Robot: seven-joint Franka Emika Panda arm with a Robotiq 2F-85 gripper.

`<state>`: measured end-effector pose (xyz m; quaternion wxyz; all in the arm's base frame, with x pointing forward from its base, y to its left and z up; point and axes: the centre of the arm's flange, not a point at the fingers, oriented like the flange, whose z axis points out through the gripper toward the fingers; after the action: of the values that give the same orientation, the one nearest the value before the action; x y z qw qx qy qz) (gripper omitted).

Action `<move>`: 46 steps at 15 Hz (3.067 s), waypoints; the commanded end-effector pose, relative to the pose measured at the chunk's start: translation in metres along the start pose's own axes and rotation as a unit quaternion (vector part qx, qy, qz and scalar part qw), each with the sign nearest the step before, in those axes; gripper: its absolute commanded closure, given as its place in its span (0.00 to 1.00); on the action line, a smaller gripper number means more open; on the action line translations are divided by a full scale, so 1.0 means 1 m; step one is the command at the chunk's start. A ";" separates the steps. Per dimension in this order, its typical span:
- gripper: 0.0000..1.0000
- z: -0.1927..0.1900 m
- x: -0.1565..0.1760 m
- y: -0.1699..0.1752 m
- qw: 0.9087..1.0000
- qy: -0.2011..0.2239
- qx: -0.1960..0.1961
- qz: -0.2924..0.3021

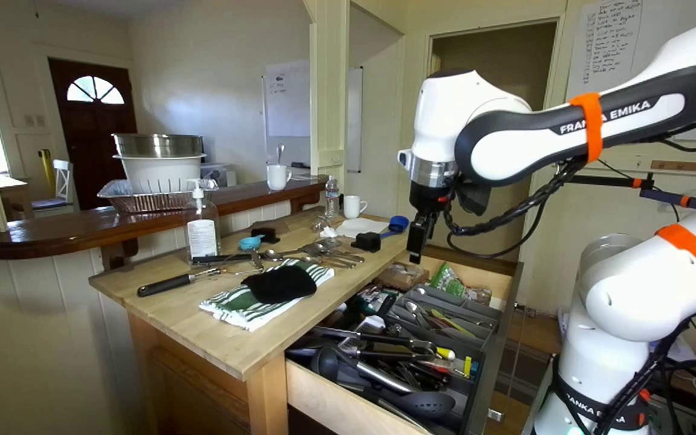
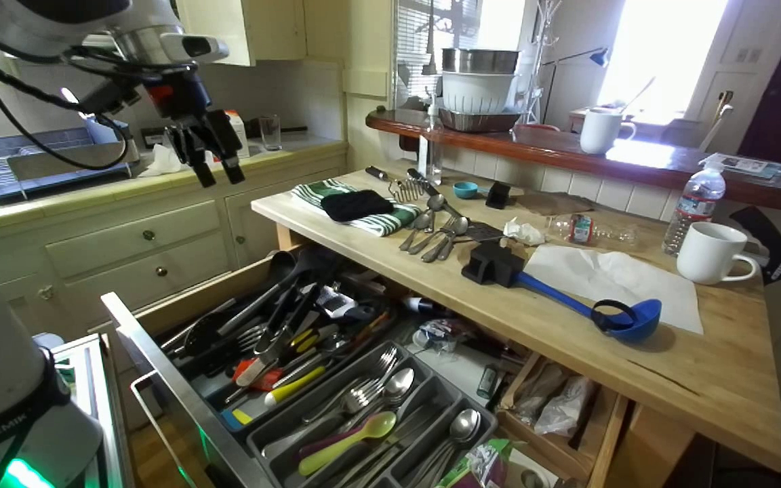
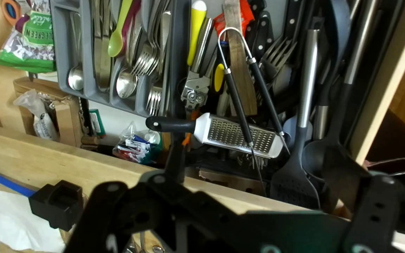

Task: Pick up the tongs, then drop them

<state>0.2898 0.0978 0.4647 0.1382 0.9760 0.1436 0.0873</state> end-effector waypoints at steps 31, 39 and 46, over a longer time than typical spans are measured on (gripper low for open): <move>0.37 0.282 0.058 -0.010 0.994 -0.017 0.070 -0.078; 0.58 0.302 0.059 -0.017 0.993 -0.012 0.060 -0.099; 0.99 0.299 0.061 -0.028 0.992 -0.019 0.067 -0.104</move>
<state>0.4034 0.0617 0.1902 0.0886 0.9632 0.2502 0.0414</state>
